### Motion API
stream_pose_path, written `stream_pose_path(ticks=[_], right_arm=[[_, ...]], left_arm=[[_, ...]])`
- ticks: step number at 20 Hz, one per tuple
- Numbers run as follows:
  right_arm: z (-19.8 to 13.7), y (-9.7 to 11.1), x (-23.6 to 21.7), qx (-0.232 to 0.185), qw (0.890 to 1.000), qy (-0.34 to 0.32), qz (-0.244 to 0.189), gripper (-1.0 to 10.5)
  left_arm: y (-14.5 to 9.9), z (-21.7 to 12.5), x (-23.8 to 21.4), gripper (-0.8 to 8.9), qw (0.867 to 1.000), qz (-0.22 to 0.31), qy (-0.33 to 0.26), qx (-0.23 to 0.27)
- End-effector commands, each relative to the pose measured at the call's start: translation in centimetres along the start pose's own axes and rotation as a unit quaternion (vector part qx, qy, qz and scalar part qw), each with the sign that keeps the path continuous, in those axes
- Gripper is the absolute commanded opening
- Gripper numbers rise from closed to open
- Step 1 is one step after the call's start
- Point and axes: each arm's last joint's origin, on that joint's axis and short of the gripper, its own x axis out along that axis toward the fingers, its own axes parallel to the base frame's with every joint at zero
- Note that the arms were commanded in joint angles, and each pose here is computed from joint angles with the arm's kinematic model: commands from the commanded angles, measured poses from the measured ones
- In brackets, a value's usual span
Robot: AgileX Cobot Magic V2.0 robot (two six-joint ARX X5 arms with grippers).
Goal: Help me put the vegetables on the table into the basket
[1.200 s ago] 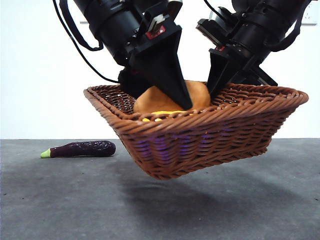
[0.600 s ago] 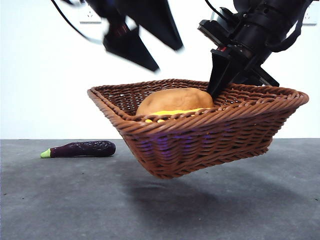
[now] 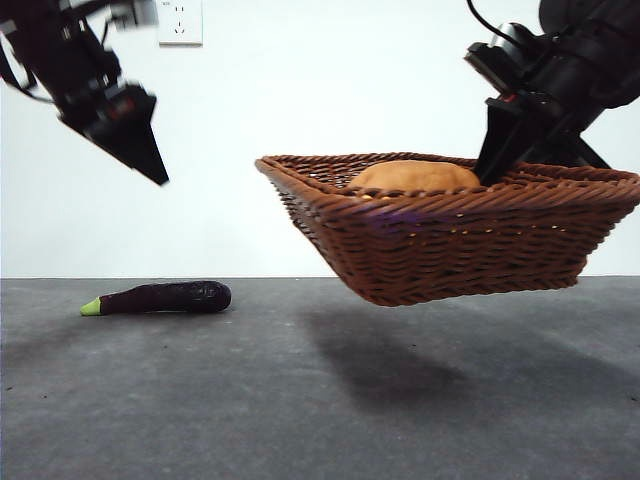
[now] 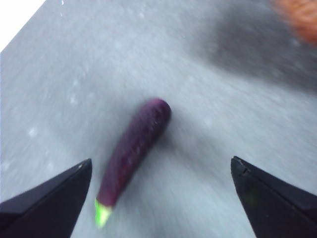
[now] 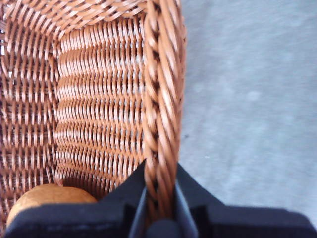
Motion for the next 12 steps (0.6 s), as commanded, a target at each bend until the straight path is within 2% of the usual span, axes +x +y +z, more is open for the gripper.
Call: stream_pose_path(ticks=[1,4,6,12], right_arm=[[-0.1,0.0,-1.2,-0.019,1.000,-0.013,0.006,-0.1],[-0.1,-0.2,-2.2,-0.030,0.999,-0.026,0.003,-0.1],[0.0,-0.2,-2.4,-0.032,0.999,-0.030,0.012,-0.1],[0.0,-0.2,-2.4,-0.042,0.998,-0.033,0.014,-0.1]], left_arm=[[1.8,-0.1,2.9,4.75,1.000,-0.029,-0.001,-0.003],[4.6,0.8,6.4,4.75,0.996,-0.077,0.041,-0.024],[5.4,1.1,8.4,4.76,0.991,-0.114,0.071,-0.015],[5.9,-0.6,12.9,4.75,0.986,-0.131,0.101,0.007]])
